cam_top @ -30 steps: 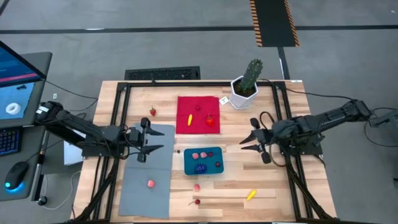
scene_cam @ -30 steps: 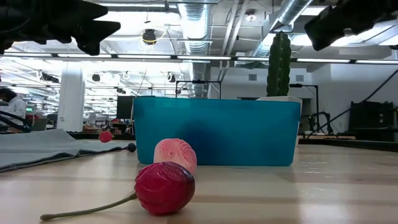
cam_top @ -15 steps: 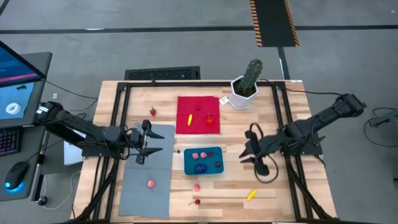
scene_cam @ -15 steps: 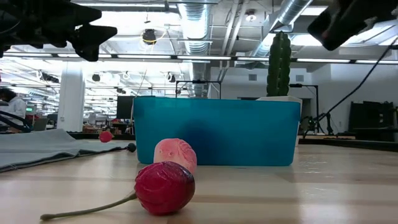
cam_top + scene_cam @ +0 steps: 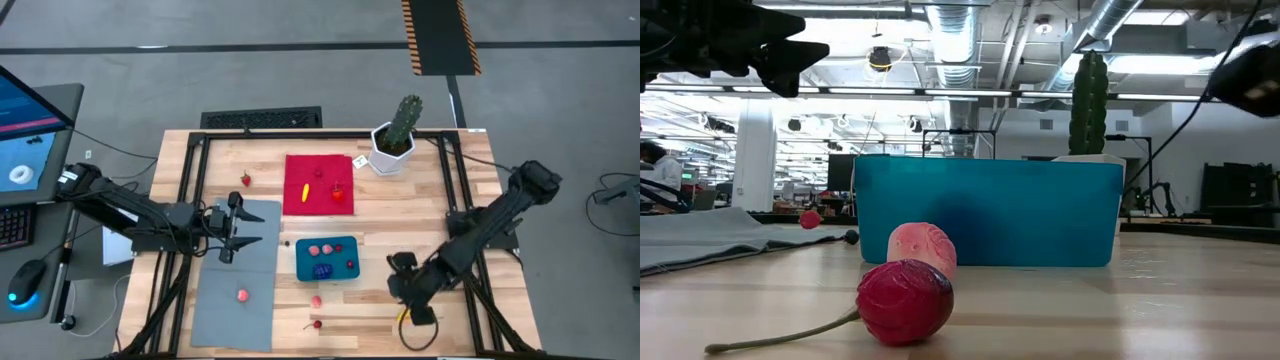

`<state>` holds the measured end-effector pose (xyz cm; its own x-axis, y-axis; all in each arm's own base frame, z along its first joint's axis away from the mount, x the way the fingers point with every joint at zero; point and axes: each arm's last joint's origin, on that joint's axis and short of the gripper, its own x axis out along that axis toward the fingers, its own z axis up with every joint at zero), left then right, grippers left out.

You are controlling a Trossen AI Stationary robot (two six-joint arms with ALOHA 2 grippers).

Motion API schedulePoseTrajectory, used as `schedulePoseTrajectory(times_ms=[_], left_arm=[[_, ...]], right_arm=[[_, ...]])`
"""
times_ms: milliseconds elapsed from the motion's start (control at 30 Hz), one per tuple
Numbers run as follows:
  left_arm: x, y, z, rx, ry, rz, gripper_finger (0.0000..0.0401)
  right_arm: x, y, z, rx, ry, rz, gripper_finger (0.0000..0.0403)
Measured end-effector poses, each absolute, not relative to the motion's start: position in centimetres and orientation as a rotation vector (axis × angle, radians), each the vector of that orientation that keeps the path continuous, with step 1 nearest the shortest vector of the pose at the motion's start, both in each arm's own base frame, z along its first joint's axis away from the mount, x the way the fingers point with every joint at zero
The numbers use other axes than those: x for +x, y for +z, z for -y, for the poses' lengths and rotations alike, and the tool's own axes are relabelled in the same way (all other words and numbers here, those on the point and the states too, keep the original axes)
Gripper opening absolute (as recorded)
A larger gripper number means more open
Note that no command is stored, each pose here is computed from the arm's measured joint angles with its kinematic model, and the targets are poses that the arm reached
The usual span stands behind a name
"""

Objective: Pick and placing Produce into tupperware
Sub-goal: Put the corn into the blue bin

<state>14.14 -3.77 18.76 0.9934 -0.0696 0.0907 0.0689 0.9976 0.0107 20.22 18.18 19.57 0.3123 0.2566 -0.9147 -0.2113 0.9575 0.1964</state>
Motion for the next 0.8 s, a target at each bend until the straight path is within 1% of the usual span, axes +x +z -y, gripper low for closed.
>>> schedulePoseTrajectory(times_ms=[133, 233, 367, 633, 800], left_arm=[[14.1, 18.8, 3.8, 0.007, -0.069, 0.091, 0.0219], [14.1, 18.8, 3.8, 0.007, -0.069, 0.091, 0.0219], [14.1, 18.8, 3.8, 0.007, -0.069, 0.091, 0.0219], [14.1, 18.7, 3.8, 0.008, -0.069, 0.089, 0.0219], [14.2, 18.8, 3.7, 0.007, -0.059, 0.090, 0.0219]], right_arm=[[20.4, 17.9, -20.1, -0.017, 0.321, -1.284, 0.0227], [20.3, 16.6, -20.7, -0.083, 0.300, -1.386, 0.0234], [20.0, 15.2, -21.4, -0.139, 0.275, -1.491, 0.0228], [20.3, 13.7, -22.9, -0.147, 0.305, -1.549, 0.0212], [20.5, 13.6, -22.9, -0.112, 0.277, -1.555, 0.0201]])
